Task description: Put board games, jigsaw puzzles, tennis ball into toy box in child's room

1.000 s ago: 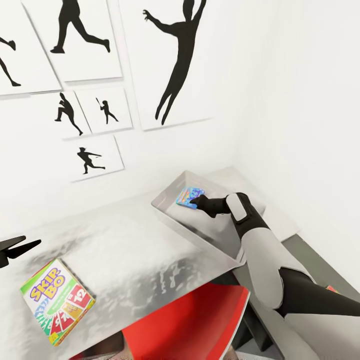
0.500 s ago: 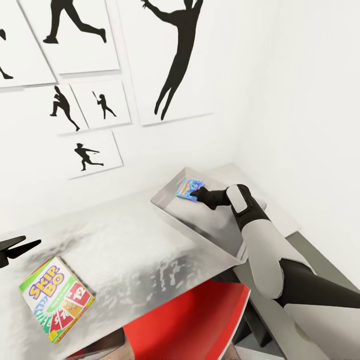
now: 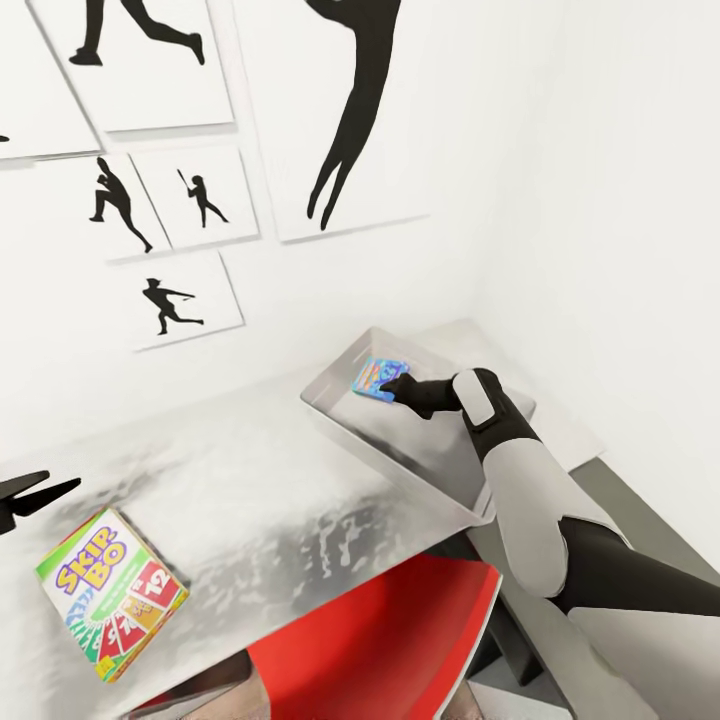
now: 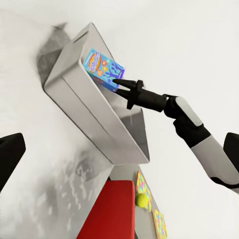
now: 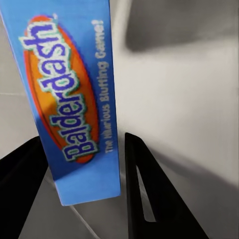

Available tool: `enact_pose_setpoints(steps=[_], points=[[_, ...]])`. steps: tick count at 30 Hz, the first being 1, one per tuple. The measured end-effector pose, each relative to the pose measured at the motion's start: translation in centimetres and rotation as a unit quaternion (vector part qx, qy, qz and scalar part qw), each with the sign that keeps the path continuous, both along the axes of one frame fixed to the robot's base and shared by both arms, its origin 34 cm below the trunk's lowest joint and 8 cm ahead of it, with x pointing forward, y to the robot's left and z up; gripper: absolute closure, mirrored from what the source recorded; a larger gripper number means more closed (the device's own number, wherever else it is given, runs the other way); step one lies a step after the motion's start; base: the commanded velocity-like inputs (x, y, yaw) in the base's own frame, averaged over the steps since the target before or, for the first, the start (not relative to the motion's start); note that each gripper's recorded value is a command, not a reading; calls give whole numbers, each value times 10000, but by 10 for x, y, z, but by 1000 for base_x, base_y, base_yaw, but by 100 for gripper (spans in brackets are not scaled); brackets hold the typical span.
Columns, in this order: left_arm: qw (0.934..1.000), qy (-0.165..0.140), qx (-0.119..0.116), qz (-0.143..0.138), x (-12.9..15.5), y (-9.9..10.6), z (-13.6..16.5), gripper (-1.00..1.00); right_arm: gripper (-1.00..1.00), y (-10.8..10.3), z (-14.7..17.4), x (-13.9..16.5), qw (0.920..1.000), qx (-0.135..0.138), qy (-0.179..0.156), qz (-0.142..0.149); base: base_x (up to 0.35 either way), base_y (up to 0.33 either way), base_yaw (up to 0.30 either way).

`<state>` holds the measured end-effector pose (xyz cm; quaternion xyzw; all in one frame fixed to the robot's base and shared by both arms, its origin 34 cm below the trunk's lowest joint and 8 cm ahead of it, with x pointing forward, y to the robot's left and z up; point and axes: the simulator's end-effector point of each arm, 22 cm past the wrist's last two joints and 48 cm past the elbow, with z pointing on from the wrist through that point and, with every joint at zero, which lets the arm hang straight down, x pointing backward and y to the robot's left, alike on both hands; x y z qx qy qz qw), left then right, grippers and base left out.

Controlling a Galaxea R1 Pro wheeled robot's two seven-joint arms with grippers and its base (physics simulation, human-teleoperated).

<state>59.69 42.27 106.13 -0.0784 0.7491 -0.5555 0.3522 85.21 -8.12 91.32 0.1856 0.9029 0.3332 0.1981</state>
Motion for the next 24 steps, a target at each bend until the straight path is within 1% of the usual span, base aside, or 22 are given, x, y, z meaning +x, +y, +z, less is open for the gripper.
enact_pose_setpoints(steps=[5, 7, 8, 9, 11, 13, 16, 20, 24], points=[[10000, -37, 13, 35, 3, 3, 3, -100, 100, 0, -6, -1, 10000, -6, 36, 1, 0, 0, 0], [9999, -79, 114, 24, 5, 9, 11, -100, 100, 0, -8, -1, 10000, -6, 49, -1, 0, 0, 0], [9997, -135, 185, 9, 7, 15, 19, -100, 100, 0, -10, -1, 10000, -11, 55, -1, 0, 0, 0], [9996, -169, 211, -1, 8, 18, 24, -100, 100, 0, -11, -1, 10000, -6, 62, -3, 0, 0, 0], [9993, -334, 175, -22, 11, 24, 41, -100, 100, 0, -13, -1, 10000, -7, 77, -3, 0, 0, 0], [9980, -624, -25, -51, 13, 29, 68, -100, 100, 0, -15, -1, 10000, -11, 91, 0, 0, 0, 0], [9964, -832, -157, -95, 15, 33, 89, -100, 100, 0, -19, -2, 9999, -14, 108, -2, 0, 0, 0], [9958, -880, -208, -128, 16, 34, 95, -100, 100, -1, -23, -2, 9999, -17, 131, -5, 0, 0, 0], [9964, -789, -225, -191, 16, 29, 88, -100, 100, -1, -28, -2, 9999, -16, 161, -5, 0, 0, 0]])
